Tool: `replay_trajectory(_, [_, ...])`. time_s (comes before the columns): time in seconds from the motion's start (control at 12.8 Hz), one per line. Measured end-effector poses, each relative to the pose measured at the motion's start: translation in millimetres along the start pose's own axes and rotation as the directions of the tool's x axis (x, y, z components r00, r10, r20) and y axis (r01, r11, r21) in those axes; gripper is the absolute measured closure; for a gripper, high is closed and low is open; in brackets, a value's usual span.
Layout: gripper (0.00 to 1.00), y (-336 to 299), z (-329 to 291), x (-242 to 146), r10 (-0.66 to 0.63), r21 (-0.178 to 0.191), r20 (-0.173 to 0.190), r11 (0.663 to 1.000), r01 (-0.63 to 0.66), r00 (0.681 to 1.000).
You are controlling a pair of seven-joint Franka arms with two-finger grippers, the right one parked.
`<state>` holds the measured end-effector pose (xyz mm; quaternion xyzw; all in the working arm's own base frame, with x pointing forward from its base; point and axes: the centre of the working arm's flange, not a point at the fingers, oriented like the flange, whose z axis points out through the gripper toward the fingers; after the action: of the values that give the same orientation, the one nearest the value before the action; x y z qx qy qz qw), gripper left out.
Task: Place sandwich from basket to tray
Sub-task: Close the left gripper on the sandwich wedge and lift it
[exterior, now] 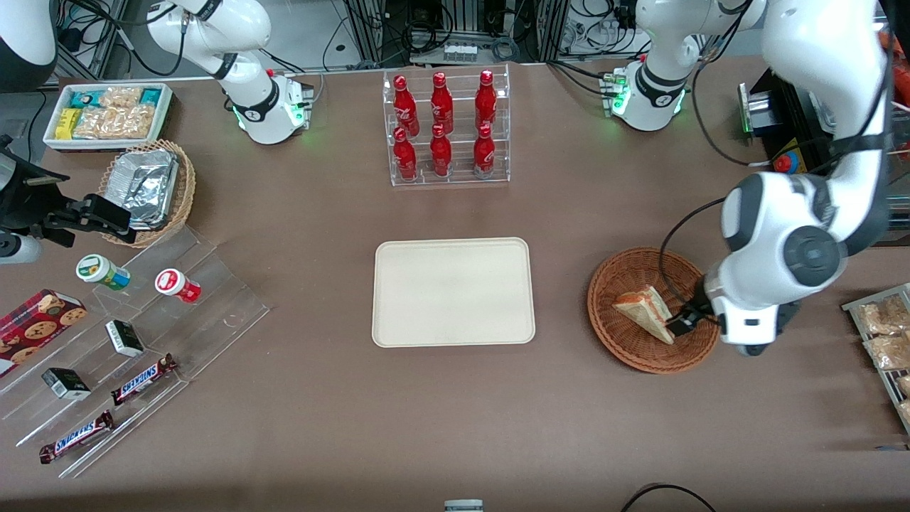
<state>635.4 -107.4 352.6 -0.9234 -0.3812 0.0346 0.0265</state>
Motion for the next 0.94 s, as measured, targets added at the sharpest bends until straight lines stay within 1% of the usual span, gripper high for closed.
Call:
replay_trajectory(0.16, [0.00, 0.7, 25.5, -6.7, -0.049, -0.017, -0.013, 0.999, 0.048, 0.999])
replay_trajectory(0.39, [0.00, -4.4, 57.5, -18.1, -0.092, -0.030, -0.026, 0.995, 0.091, 0.995])
replay_trajectory(0.55, [0.00, -9.1, 75.3, -24.7, -0.129, -0.042, -0.028, 0.991, 0.127, 0.991])
replay_trajectory(0.78, [0.00, -13.4, 93.2, -35.2, -0.145, -0.044, -0.025, 0.989, 0.144, 0.989])
replay_trajectory(0.86, [0.03, -13.1, 96.0, -38.6, -0.153, -0.044, -0.024, 0.987, 0.152, 0.988])
replay_trajectory(0.94, [0.04, -12.7, 97.2, -40.5, -0.162, -0.045, -0.024, 0.986, 0.161, 0.986])
